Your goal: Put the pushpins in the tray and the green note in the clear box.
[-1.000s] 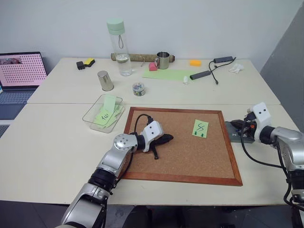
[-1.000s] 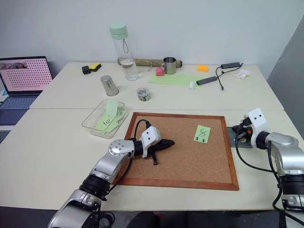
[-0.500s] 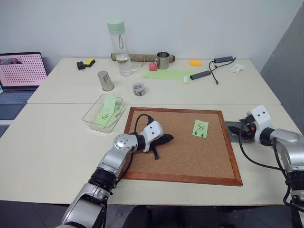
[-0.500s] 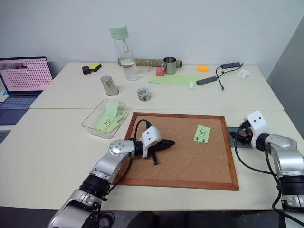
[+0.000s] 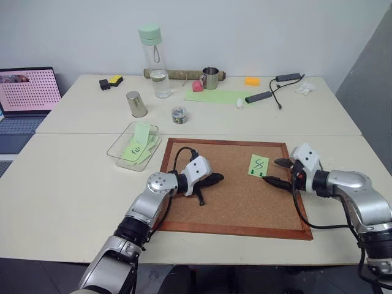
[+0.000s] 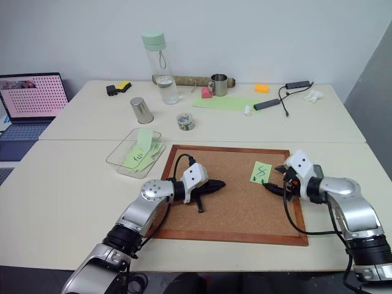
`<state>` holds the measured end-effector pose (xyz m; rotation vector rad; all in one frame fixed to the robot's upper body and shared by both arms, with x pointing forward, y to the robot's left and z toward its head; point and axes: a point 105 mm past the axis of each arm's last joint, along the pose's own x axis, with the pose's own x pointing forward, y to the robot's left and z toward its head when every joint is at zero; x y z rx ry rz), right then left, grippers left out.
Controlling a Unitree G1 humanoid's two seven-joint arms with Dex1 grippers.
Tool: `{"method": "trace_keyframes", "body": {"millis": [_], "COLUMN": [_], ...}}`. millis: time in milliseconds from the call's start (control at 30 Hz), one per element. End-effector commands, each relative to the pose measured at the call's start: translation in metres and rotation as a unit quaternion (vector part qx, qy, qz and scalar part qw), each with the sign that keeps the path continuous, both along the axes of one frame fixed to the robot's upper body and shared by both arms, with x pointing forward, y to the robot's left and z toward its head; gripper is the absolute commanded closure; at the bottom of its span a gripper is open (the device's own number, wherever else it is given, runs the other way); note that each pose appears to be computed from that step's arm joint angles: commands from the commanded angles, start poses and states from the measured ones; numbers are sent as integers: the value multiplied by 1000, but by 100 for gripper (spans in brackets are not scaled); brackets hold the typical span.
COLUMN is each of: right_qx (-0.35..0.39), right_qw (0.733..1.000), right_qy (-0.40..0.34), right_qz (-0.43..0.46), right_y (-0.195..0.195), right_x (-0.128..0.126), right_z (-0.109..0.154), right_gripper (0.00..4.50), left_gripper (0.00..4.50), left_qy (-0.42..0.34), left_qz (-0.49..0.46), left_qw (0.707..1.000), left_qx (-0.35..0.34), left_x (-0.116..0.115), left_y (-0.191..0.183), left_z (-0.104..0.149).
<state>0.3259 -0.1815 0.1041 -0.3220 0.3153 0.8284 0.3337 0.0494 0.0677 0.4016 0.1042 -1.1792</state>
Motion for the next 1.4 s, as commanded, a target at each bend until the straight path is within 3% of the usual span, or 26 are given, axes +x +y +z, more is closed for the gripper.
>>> {"method": "trace_keyframes", "body": {"millis": [33, 100, 200, 533, 733, 1233, 1400], "right_qx": [3, 5, 8, 12, 20, 112, 120], "right_qw": [1000, 1000, 1000, 1000, 999, 993, 991], "right_qy": [-26, -25, -26, -22, -24, -34, -46], "right_qz": [5, 5, 5, 11, 19, 16, -47], "right_y": [5, 6, 7, 6, 7, 7, -17], "right_x": [7, 9, 12, 10, 8, 0, 8], "right_z": [8, 6, 2, -5, -3, 34, 44], "right_gripper": [70, 70, 112, 346, 449, 450, 450], "left_gripper": [450, 450, 450, 450, 450, 450, 450], "left_qy": [41, 41, 41, 43, 44, 49, 49], "left_qz": [2, 3, 4, 6, 5, 8, 9], "left_qw": [998, 998, 998, 998, 998, 998, 998], "left_qx": [41, 41, 41, 40, 41, 45, 45], "left_x": [-8, -8, -8, -8, -8, -10, -9], "left_y": [8, 8, 8, 8, 9, 9, 9], "left_z": [-28, -28, -28, -29, -29, -34, -34]}}
